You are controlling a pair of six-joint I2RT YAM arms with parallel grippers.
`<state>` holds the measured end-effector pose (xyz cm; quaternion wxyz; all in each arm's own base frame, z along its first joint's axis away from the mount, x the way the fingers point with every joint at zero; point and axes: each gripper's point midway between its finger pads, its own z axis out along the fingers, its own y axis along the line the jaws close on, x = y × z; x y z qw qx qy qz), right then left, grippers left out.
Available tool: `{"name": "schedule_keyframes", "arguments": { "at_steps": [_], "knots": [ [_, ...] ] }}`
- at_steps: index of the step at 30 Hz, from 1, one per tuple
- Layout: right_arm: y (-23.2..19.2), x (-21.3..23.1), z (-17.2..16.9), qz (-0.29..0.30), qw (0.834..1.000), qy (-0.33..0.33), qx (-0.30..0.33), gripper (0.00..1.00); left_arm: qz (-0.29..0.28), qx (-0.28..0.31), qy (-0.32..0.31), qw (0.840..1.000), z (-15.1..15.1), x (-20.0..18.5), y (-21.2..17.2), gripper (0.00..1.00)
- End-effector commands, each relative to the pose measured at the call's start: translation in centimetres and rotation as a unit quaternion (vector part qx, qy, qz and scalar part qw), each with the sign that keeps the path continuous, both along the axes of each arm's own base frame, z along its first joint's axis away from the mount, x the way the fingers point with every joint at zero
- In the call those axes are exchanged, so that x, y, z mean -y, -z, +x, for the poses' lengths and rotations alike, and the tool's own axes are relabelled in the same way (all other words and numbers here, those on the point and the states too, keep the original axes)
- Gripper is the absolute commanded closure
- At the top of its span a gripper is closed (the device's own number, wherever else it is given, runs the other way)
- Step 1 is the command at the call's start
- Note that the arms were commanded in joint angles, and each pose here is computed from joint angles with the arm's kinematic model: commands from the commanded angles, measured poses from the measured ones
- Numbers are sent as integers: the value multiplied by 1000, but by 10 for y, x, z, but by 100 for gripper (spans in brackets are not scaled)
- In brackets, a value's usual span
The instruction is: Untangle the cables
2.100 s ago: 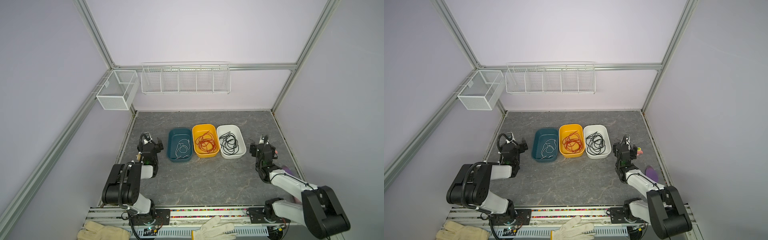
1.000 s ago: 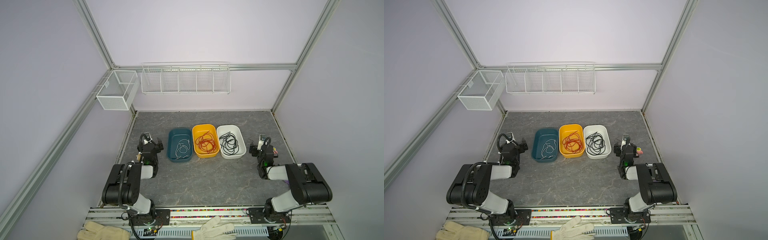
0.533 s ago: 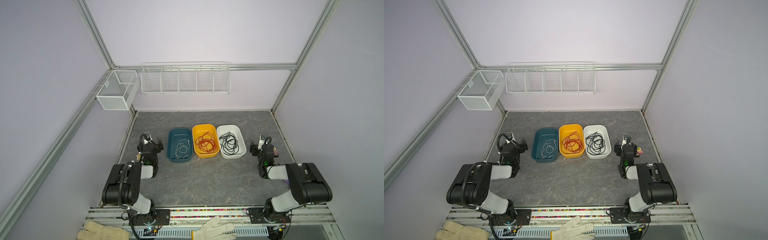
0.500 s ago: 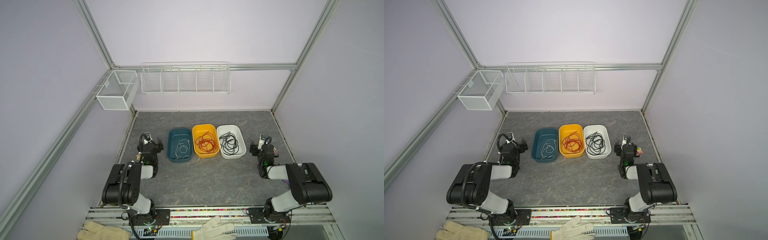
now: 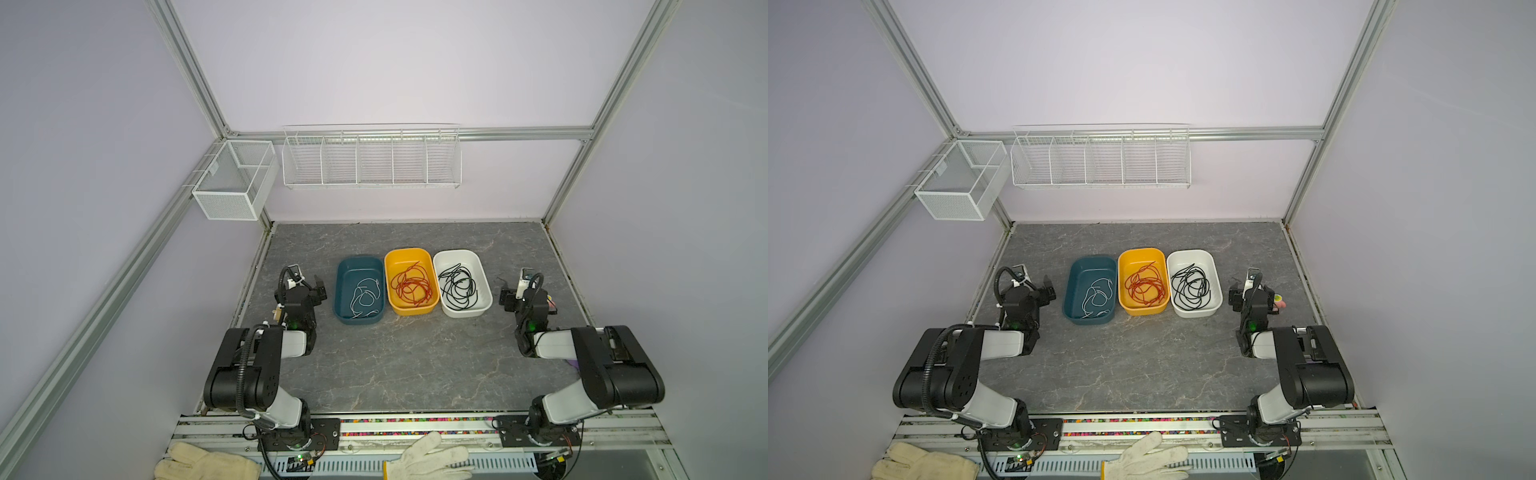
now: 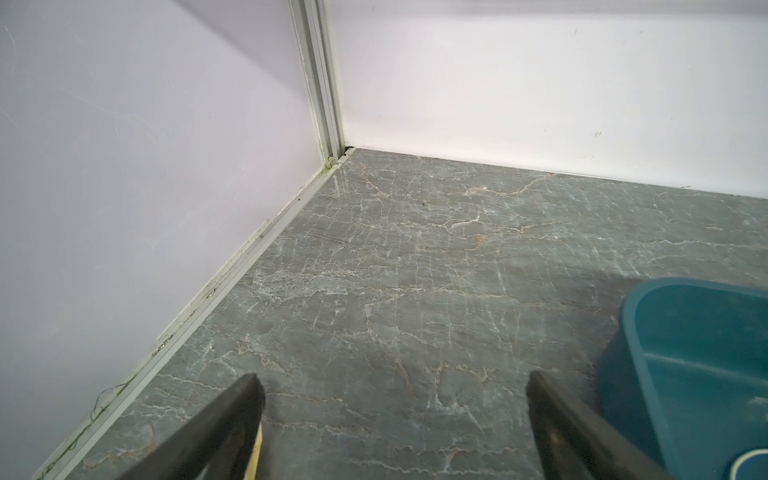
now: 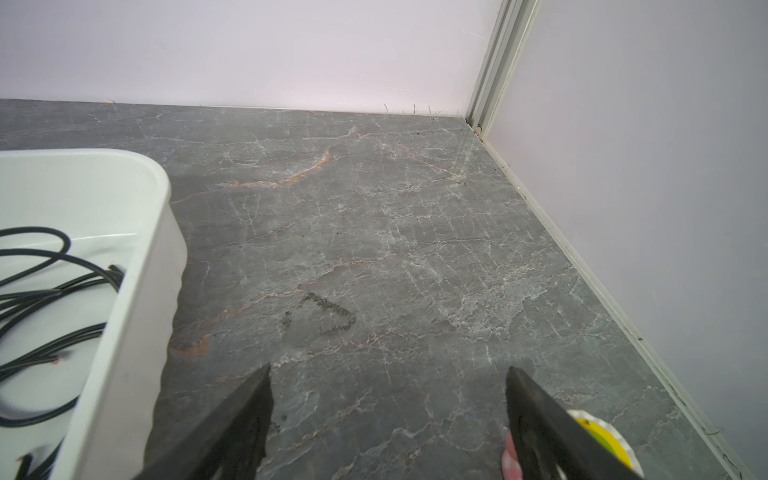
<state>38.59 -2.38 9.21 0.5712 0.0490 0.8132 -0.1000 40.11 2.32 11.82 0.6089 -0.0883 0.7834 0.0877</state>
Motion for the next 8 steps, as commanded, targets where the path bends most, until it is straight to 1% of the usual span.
{"name": "schedule_keyframes", "arguments": {
  "at_steps": [1, 8],
  "knots": [
    [-5, 1, 3, 5, 1000, 1, 10, 11, -5, 7, 0, 1000, -1, 0, 0, 2],
    [-4, 1, 4, 14, 1000, -7, 7, 11, -5, 7, 0, 1000, -1, 0, 0, 2]
  ]
}}
